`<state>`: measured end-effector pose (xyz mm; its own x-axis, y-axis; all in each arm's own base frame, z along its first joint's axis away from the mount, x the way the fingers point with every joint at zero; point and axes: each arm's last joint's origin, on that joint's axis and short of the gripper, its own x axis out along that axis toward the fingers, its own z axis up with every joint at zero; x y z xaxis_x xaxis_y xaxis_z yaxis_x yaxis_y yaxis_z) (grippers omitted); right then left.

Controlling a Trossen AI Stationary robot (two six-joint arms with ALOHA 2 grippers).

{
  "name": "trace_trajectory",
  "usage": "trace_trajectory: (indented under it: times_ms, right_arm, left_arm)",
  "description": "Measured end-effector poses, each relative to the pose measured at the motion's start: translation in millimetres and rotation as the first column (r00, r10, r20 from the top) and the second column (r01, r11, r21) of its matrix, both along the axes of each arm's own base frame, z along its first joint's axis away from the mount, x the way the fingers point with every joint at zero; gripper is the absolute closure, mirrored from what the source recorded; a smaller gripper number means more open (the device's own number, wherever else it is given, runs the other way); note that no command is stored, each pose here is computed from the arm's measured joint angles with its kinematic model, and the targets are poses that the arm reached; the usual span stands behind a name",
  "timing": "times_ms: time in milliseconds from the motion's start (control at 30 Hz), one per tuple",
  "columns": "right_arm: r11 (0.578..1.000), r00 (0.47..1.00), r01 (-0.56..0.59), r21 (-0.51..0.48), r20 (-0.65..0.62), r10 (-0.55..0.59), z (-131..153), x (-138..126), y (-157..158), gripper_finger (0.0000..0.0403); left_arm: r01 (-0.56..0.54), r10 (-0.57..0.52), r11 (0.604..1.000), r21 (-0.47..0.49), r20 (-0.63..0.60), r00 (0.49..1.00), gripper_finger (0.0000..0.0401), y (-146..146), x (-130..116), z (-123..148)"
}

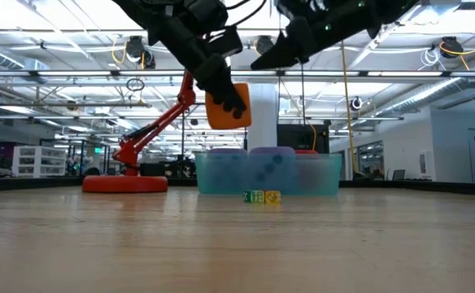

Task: Pick & Place Dice
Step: Put the large orange die into the blue bin

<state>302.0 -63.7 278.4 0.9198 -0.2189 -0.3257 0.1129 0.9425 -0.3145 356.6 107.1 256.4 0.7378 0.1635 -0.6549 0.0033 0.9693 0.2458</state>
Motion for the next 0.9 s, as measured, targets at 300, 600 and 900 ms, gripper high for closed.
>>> trace_trajectory:
  times_ms: [300, 600, 900]
  right_arm:
    - [1.0, 1.0, -0.019, 0.004, 0.011, 0.019, -13, 11, -15, 0.0403]
    - [0.997, 0.999, -0.006, 0.079, -0.052, 0.01, -33, 18, -26, 0.0403]
    - [0.997, 1.0, -0.016, 0.069, -0.018, 0.017, -27, 16, -25, 0.0403]
  left_arm:
    - [0.097, -0.098, 0.995, 0.015, 0.082, 0.992, 0.0002, -10, 8, 5]
    - [0.153, -0.151, 0.988, -0.004, 0.13, 0.98, 0.0002, -8, 13, 18]
    - [0.133, -0.132, 0.991, -0.009, 0.099, 0.986, 0.0002, -4, 11, 14]
